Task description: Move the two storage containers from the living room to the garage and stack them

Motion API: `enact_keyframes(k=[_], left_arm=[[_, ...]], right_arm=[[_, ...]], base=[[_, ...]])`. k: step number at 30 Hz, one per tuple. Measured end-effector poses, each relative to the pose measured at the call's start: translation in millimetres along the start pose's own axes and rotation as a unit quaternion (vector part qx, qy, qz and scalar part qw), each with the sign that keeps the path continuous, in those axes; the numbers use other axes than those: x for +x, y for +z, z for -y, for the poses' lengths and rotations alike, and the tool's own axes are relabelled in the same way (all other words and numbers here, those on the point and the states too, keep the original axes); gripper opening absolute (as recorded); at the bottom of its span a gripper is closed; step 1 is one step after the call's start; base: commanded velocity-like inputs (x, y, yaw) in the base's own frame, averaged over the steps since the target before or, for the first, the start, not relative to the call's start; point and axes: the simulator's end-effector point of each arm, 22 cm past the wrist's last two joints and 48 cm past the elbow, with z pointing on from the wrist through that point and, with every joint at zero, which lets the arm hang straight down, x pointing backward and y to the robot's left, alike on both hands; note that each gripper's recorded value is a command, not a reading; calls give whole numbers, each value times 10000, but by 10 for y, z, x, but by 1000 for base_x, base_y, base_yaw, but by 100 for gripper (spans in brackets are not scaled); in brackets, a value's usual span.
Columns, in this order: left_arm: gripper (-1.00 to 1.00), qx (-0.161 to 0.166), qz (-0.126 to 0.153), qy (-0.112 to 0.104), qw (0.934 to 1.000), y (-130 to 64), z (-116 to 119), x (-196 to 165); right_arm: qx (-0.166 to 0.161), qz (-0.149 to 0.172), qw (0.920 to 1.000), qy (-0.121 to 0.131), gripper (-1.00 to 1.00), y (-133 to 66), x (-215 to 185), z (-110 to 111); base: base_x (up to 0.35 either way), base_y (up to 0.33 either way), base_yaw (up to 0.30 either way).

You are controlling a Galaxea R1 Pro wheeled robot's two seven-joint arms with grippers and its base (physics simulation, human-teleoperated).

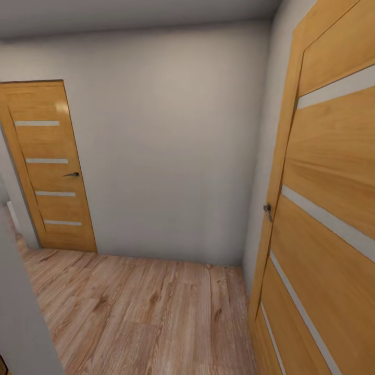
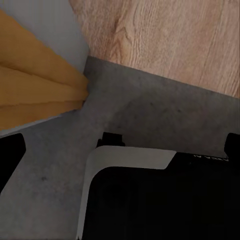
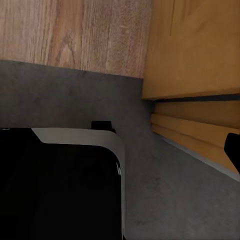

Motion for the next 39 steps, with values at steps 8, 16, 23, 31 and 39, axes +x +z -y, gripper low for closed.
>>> enact_keyframes(k=[8, 16, 23, 31, 39], left_arm=[[100, 9, 66, 14, 10000, -1, 12, -27], [100, 8, 67, 13, 10000, 0, 12, -28], [100, 8, 67, 12, 10000, 0, 12, -28], [100, 8, 67, 12, 10000, 0, 12, -28], [100, 7, 67, 9, 10000, 0, 11, -29]], right_arm=[[1, 1, 10000, 1, 100, -1, 0, 0], [6, -3, 10000, 23, 100, 0, 1, 0], [8, -2, 10000, 30, 100, -1, 1, -4], [8, -2, 10000, 32, 100, -1, 1, -5], [-3, -1, 10000, 29, 100, -2, 0, -22]], base=[[140, -52, 0], [16, -7, -5], [1, 0, -47], [0, 0, -8], [0, 0, -70]])
